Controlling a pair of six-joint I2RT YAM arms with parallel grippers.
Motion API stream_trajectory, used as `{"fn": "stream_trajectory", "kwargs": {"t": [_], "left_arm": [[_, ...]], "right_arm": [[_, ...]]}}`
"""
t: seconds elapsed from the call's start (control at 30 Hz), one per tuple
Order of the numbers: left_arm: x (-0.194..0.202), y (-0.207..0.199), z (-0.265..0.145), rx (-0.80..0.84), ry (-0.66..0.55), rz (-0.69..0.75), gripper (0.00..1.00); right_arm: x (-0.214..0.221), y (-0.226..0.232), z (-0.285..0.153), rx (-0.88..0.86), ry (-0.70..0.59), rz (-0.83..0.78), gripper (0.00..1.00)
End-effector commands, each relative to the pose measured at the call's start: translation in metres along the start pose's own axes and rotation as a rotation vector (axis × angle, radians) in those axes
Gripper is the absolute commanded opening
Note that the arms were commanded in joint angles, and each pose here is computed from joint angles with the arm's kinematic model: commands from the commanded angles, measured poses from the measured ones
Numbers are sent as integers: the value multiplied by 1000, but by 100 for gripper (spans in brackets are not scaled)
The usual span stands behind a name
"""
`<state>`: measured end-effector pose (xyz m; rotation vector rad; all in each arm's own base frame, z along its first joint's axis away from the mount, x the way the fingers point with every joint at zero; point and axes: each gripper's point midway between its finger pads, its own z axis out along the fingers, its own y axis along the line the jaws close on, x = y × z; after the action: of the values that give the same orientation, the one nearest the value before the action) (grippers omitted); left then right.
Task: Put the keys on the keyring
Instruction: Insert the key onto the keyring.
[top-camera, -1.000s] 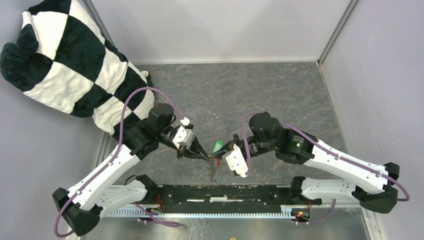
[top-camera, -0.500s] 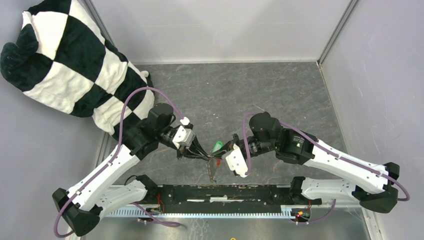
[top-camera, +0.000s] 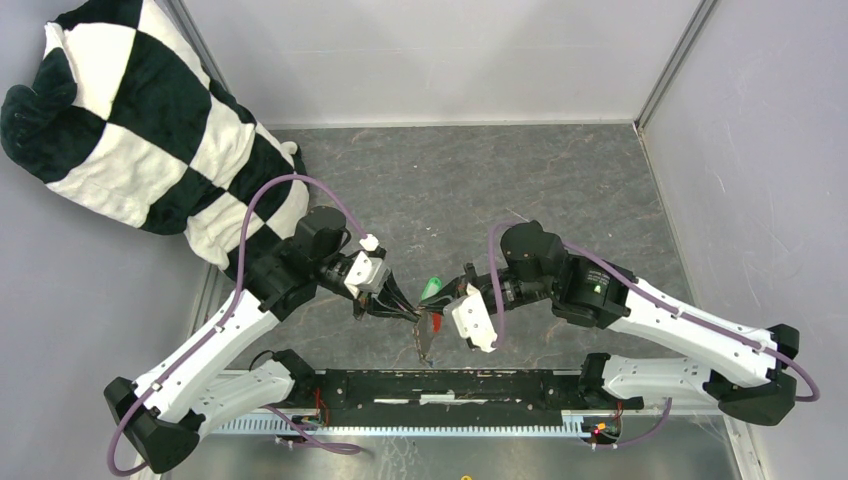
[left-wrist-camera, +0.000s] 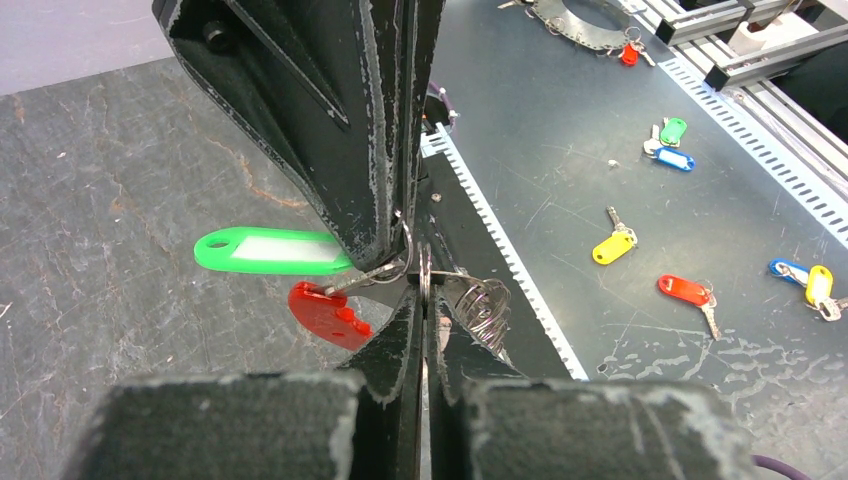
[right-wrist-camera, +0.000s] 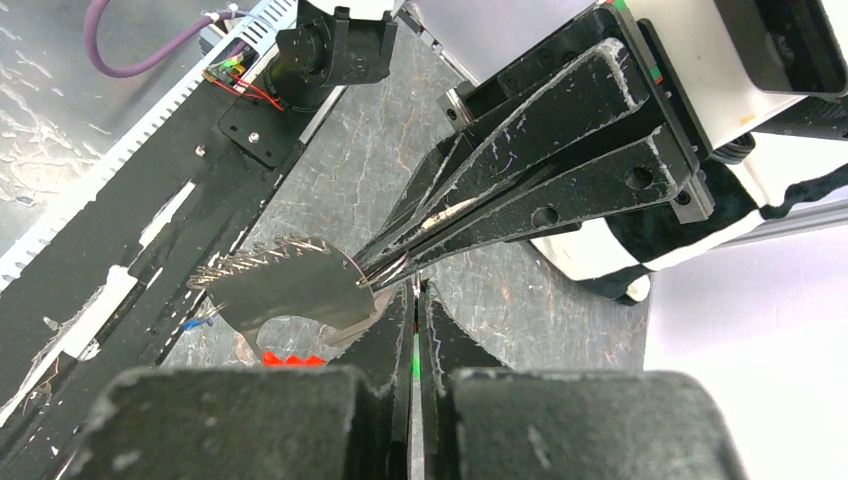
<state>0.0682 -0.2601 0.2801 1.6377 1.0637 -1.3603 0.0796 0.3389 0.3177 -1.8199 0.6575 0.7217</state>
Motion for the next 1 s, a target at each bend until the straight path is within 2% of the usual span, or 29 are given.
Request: {"fn": "stream_trajectory", "kwargs": {"t": [0.0,0.17,0.97], "left_arm": [[-13,-4,-1,6,-26,23,2],[-15,-5,-1,9,-29,22,2],[-14,-3,0,6,-25,3,2]], "right_arm": [[-11,-11,-4,29,-16,-35,1],[1,-2,-11,40,30,-35,1],[-3,10,-6,-38,-1,-25,1]]}}
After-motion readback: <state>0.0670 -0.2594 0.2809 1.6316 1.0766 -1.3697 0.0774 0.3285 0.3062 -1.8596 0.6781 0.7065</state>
